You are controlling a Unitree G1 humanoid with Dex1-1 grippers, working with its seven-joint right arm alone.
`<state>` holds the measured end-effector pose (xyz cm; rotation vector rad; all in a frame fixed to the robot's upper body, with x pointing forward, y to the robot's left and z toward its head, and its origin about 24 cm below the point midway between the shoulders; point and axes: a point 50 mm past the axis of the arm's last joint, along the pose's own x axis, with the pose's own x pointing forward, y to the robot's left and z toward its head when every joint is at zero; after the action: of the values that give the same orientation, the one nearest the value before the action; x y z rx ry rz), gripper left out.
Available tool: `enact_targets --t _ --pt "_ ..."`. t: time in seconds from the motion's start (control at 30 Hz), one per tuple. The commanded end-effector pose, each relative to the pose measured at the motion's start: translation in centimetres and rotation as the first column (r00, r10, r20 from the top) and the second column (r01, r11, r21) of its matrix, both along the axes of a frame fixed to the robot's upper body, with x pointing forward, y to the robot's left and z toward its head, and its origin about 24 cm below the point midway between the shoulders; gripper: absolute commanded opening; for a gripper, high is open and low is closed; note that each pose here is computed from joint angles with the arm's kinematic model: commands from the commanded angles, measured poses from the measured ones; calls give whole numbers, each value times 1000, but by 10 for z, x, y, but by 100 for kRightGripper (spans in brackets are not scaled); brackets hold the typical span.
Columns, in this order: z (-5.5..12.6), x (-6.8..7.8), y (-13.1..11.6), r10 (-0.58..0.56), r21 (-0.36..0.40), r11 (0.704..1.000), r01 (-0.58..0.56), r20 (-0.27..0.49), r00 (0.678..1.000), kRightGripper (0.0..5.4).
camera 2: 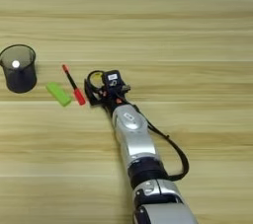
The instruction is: Move the objects on the table
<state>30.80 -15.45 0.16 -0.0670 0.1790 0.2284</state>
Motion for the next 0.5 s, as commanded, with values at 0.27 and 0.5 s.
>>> enact_targets --t 0.27,0.5 --pt "26 2 -30 -133 -48 989 139 98 986 402" --pt "31 -12 -49 -198 -99 973 206 83 977 402"
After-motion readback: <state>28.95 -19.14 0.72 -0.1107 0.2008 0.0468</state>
